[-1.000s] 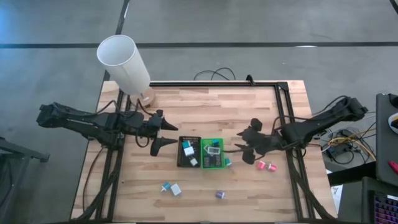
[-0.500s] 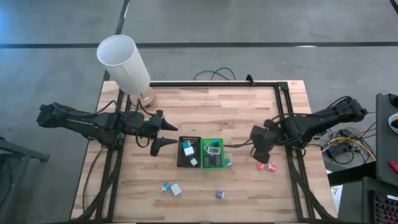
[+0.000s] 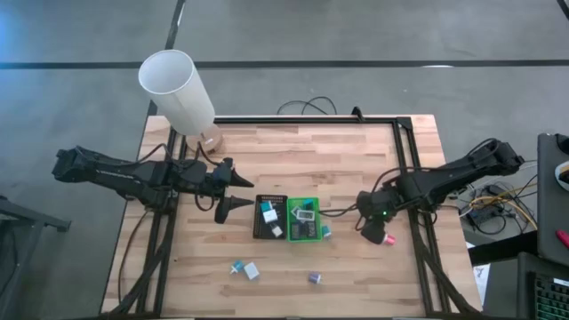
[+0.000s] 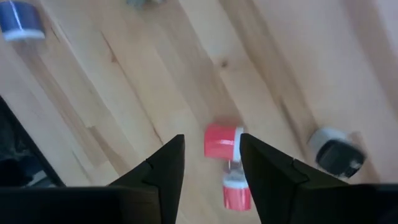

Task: Pick & Place Office items
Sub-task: Put the red white charger adapter into the black bin

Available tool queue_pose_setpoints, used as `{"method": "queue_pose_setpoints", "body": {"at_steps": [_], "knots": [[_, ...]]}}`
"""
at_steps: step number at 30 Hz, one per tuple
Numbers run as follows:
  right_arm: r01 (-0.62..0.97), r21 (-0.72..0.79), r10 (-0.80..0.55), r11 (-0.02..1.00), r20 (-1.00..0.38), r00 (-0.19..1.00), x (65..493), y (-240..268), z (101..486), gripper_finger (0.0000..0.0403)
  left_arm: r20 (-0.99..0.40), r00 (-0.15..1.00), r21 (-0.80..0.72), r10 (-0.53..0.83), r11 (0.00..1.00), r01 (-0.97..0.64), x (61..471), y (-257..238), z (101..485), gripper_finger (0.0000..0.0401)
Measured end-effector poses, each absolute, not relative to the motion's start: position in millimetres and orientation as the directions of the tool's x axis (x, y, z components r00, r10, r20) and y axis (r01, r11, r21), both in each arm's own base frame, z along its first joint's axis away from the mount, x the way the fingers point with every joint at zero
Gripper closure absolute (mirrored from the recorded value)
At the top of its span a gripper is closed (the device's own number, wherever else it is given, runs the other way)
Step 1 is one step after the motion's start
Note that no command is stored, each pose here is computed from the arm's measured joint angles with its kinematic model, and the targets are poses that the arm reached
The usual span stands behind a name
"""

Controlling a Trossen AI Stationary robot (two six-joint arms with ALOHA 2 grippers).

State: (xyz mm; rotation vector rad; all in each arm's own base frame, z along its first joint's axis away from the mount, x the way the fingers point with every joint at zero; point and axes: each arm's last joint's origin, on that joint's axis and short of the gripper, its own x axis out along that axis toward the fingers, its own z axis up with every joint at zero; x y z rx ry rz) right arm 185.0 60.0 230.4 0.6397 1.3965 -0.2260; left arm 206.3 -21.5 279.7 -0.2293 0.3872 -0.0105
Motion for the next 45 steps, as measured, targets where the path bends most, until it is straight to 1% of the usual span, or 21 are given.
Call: {"method": "queue_pose_setpoints", "body": {"at_steps": [4,9,13,24,30,38,45], "knots": [[0.537,0.287,0.256,0.793,-0.957,0.134,179.5,59.9,216.2,0.0229,-0.373,0.926,-0.223,-0.054,0.974,-0.033,206.3,-21.5,279.7,0.0137],[0.543,0.288,0.274,0.789,-0.956,0.107,176.0,59.6,206.6,0.0206,-0.373,0.926,-0.223,-0.054,0.974,-0.033,206.3,-21.5,279.7,0.0137],[0.543,0.282,0.274,0.791,-0.957,0.096,174.1,60.6,203.5,0.0197,-0.373,0.926,-0.231,-0.054,0.972,-0.037,206.3,-21.5,279.7,0.0137],[0.512,0.308,0.289,0.802,-0.95,0.119,171.3,66.4,181.7,0.0195,-0.373,0.926,-0.269,-0.055,0.962,-0.052,206.3,-21.4,279.7,0.0137],[0.514,0.261,0.273,0.817,-0.961,0.054,168.4,69.0,168.2,0.0195,-0.373,0.926,-0.275,-0.057,0.96,-0.052,206.3,-21.5,279.7,0.0137],[0.515,0.234,0.262,0.825,-0.965,0.019,177.8,72.6,154.7,0.0195,-0.373,0.926,-0.275,-0.057,0.96,-0.052,206.3,-21.5,279.7,0.0137],[0.516,0.246,0.303,0.82,-0.953,-0.027,185.8,77.2,142.7,0.0195,-0.377,0.924,-0.276,-0.061,0.96,-0.05,206.1,-21.6,279.3,0.0137]]}}
